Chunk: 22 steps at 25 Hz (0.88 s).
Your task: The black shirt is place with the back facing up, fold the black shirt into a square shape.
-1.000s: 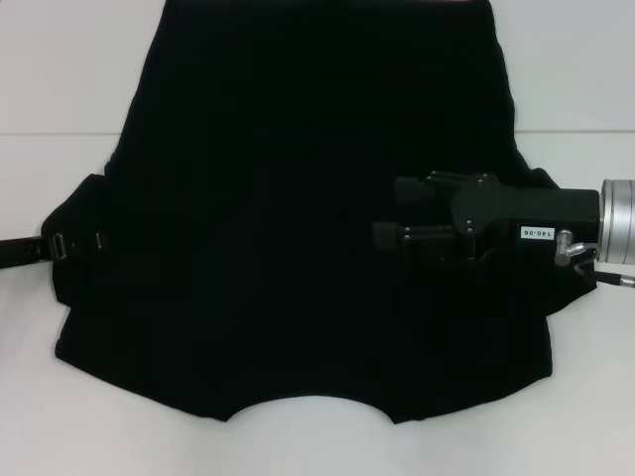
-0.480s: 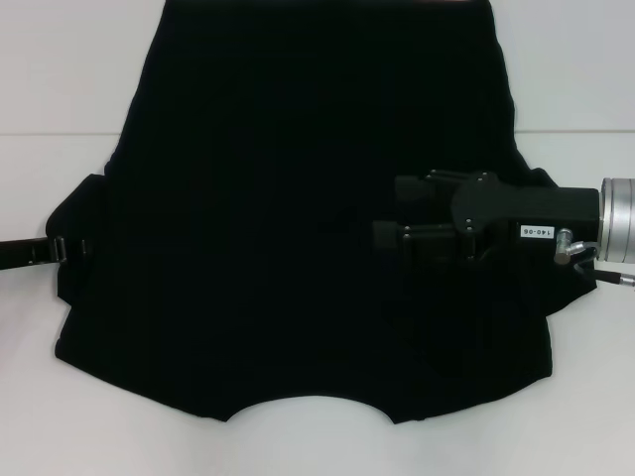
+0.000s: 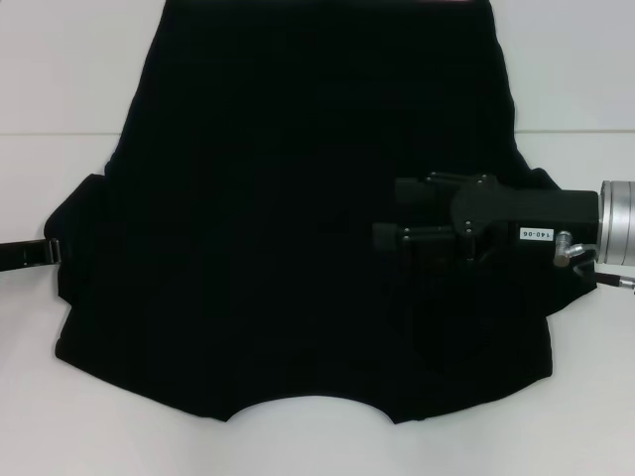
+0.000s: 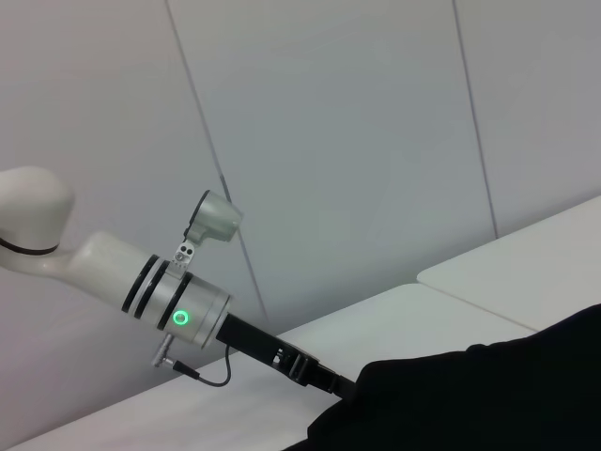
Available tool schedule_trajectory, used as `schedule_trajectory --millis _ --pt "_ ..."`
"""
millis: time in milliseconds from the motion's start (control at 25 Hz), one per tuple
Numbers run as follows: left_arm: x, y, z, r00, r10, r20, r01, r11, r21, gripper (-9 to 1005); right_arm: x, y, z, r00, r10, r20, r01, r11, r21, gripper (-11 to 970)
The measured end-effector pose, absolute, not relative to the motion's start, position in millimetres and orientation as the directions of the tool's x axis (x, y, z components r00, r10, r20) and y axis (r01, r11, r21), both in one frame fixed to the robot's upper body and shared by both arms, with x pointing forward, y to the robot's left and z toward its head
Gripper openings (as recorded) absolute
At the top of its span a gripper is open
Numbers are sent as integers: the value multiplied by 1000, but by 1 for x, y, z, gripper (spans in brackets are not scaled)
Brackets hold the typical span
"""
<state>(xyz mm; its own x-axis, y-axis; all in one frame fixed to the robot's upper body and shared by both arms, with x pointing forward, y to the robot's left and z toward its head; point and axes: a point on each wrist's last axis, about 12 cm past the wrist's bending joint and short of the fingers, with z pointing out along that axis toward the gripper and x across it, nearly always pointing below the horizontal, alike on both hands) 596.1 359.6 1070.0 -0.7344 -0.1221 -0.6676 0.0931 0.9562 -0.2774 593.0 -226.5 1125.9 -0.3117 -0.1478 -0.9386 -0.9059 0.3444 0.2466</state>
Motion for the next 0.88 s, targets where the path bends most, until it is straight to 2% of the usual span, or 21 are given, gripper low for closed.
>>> schedule_trajectory --millis 120,880 --pt "596 360 1069 -734 -120 -668 93 957 -275 21 593 -227 1126 -313 -144 -939 -904 347 248 912" --pt "599 381 1081 -697 -89 -712 49 984 -171 0 592 -220 1125 -311 -125 -942 -906 340 254 911"
